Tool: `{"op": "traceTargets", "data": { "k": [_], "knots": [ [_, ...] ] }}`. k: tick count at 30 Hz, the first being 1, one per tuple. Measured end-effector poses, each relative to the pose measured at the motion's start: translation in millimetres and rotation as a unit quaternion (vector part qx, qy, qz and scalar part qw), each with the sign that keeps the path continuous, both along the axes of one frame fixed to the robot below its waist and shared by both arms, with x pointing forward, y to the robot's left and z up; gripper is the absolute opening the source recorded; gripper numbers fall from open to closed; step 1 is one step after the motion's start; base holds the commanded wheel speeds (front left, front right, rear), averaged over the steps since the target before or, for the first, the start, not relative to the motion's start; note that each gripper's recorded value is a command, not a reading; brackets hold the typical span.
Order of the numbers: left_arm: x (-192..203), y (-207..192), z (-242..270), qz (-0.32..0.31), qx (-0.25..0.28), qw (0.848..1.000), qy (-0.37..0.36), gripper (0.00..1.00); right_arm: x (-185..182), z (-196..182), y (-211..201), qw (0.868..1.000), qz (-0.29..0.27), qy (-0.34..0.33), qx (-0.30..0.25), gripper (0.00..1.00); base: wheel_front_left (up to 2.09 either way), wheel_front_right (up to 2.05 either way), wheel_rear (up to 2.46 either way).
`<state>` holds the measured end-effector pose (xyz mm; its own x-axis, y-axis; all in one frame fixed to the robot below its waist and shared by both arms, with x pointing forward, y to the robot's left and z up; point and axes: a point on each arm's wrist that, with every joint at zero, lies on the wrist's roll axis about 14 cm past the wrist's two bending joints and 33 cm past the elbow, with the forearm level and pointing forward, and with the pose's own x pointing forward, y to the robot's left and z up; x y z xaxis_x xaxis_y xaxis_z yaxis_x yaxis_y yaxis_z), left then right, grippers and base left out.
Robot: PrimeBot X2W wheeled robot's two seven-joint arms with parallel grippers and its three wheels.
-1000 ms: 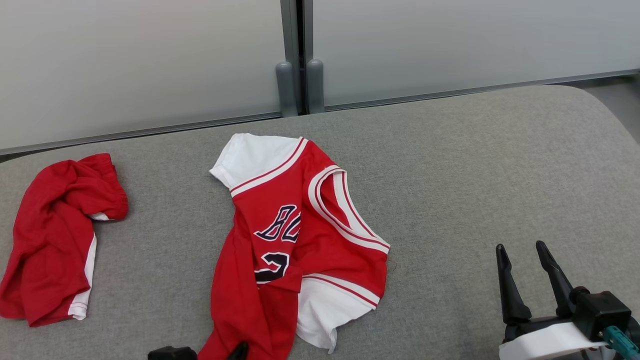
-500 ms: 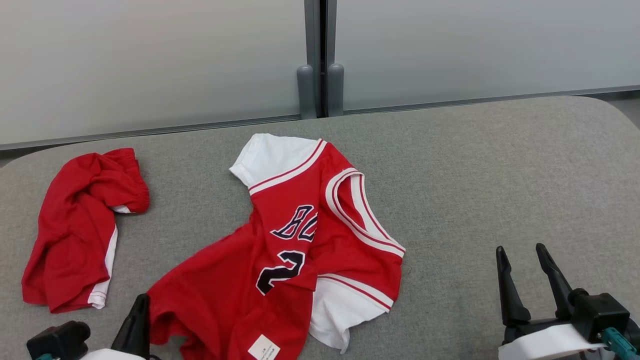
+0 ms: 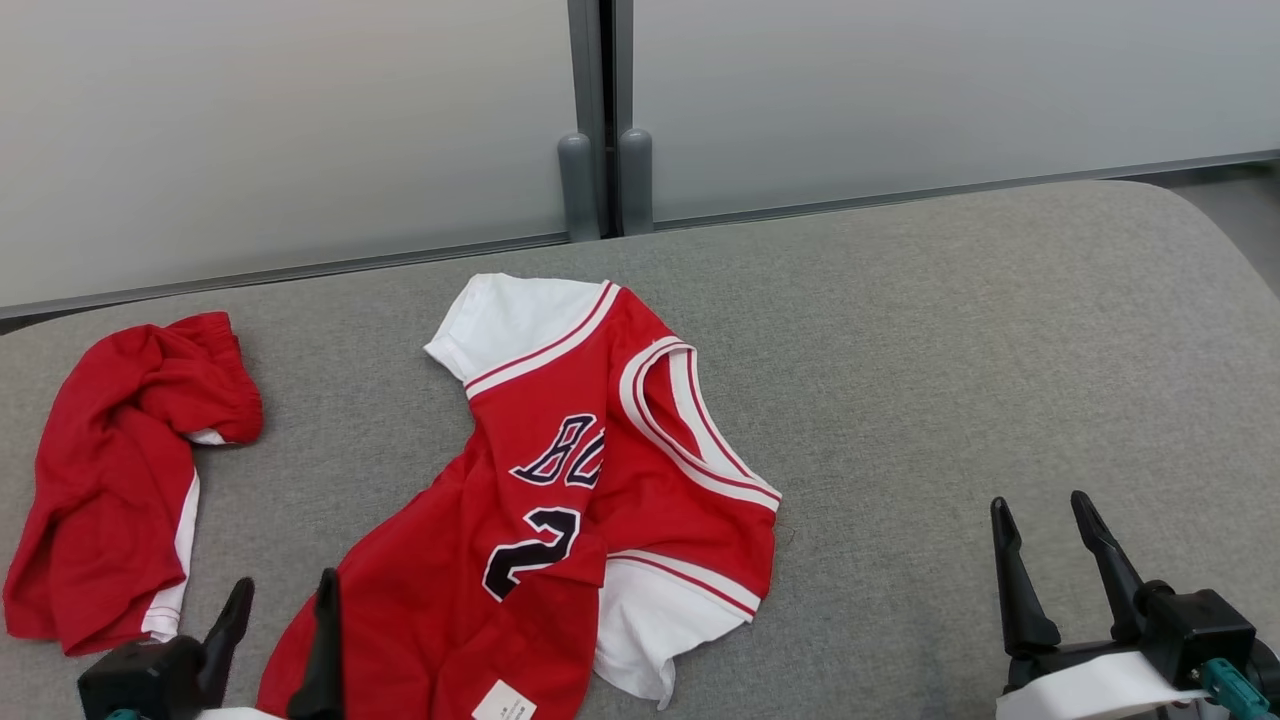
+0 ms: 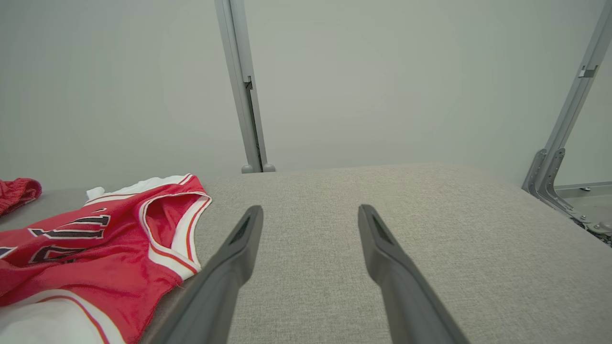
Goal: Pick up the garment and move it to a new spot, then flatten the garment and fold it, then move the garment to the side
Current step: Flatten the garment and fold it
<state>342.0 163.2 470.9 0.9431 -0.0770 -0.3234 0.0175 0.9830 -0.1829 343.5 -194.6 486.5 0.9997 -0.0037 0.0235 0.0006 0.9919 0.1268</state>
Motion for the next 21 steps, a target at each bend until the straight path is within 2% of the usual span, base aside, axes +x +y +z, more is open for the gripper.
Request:
{"op": "traceTargets", "data": {
  "k": [4, 5, 9, 12, 15, 19, 21],
  "knots": [
    [3, -43, 42, -0.074, -0.021, 0.996, -0.051, 1.00, -3, -1, -5, 1.000, -0.008, 0.001, -0.001, 1.00, 0.00, 0.00, 0.00],
    [4, -58, 49, -0.097, -0.040, 0.993, -0.055, 1.00, -4, -1, -5, 1.000, -0.009, 0.002, -0.001, 1.00, 0.00, 0.00, 0.00],
    [5, -113, 45, -0.189, -0.061, 0.979, -0.035, 1.00, -1, 0, -3, 1.000, -0.007, 0.001, 0.007, 1.00, 0.00, 0.00, 0.00],
    [7, -157, 36, -0.258, -0.079, 0.963, -0.013, 1.00, 2, 3, -5, 1.000, -0.011, -0.004, 0.011, 1.00, 0.00, 0.00, 0.00],
    [5, -192, 13, -0.328, -0.071, 0.942, 0.024, 1.00, 2, 3, -11, 1.000, -0.020, -0.002, 0.013, 1.00, 0.00, 0.00, 0.00],
    [1, -229, -19, -0.404, -0.037, 0.912, 0.067, 1.00, -1, 2, -26, 0.999, -0.046, 0.001, 0.016, 1.00, 0.00, 0.00, 0.00],
    [1, -241, -32, -0.424, -0.025, 0.901, 0.082, 1.00, -6, 0, -35, 0.998, -0.061, 0.006, 0.016, 1.00, 0.00, 0.00, 0.00]
  ]
}}
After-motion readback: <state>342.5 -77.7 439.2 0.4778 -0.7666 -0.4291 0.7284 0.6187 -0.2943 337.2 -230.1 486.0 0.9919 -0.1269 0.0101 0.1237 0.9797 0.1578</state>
